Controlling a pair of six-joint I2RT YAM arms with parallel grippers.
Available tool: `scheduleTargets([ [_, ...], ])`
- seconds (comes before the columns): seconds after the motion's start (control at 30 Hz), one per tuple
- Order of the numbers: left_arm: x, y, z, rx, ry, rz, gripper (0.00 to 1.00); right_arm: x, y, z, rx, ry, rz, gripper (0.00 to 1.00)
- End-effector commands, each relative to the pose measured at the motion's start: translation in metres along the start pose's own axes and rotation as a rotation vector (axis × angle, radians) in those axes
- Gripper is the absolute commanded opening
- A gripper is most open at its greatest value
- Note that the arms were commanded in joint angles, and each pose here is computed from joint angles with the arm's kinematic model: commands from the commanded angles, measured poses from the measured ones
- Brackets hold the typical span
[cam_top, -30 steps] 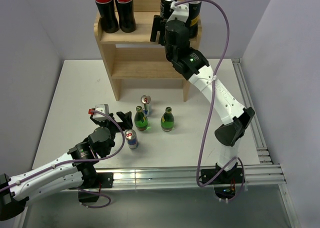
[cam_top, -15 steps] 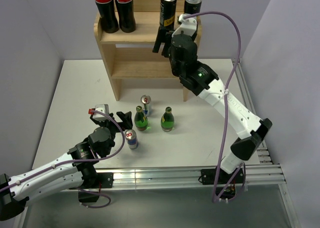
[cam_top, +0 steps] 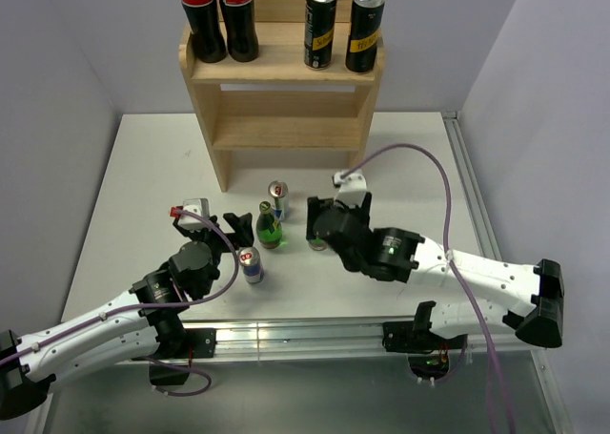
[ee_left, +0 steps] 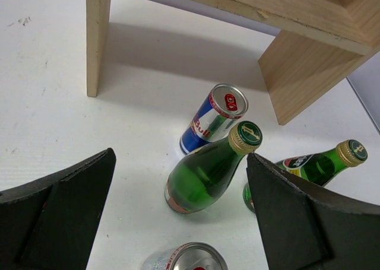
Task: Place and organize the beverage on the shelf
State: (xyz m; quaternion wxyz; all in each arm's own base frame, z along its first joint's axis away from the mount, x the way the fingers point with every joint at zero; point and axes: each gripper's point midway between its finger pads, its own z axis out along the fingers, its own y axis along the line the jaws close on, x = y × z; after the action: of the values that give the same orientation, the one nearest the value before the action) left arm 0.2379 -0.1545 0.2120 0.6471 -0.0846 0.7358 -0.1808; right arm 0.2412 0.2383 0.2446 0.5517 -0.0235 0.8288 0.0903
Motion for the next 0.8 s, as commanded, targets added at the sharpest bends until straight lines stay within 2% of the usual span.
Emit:
scheduleTargets([
  [0.0,0.000,-0.004,0.001,0.016,-0.005,-0.030,0.99,0.034,-0.025,-0.010,0.077,0.021,0.138,0.89],
  [0.13,0.003,-0.005,0.003,0.015,0.004,-0.021,0.99,0.091,-0.034,-0.004,0.092,0.114,0.133,0.90],
  [0.4,0.006,-0.006,0.004,0.023,0.008,-0.018,0.99,0.144,-0.020,0.035,0.133,0.202,0.097,0.93],
  [0.77,0.007,-0.005,0.003,0.027,0.003,-0.014,0.99,0.159,-0.013,0.095,0.128,0.163,0.113,0.93],
])
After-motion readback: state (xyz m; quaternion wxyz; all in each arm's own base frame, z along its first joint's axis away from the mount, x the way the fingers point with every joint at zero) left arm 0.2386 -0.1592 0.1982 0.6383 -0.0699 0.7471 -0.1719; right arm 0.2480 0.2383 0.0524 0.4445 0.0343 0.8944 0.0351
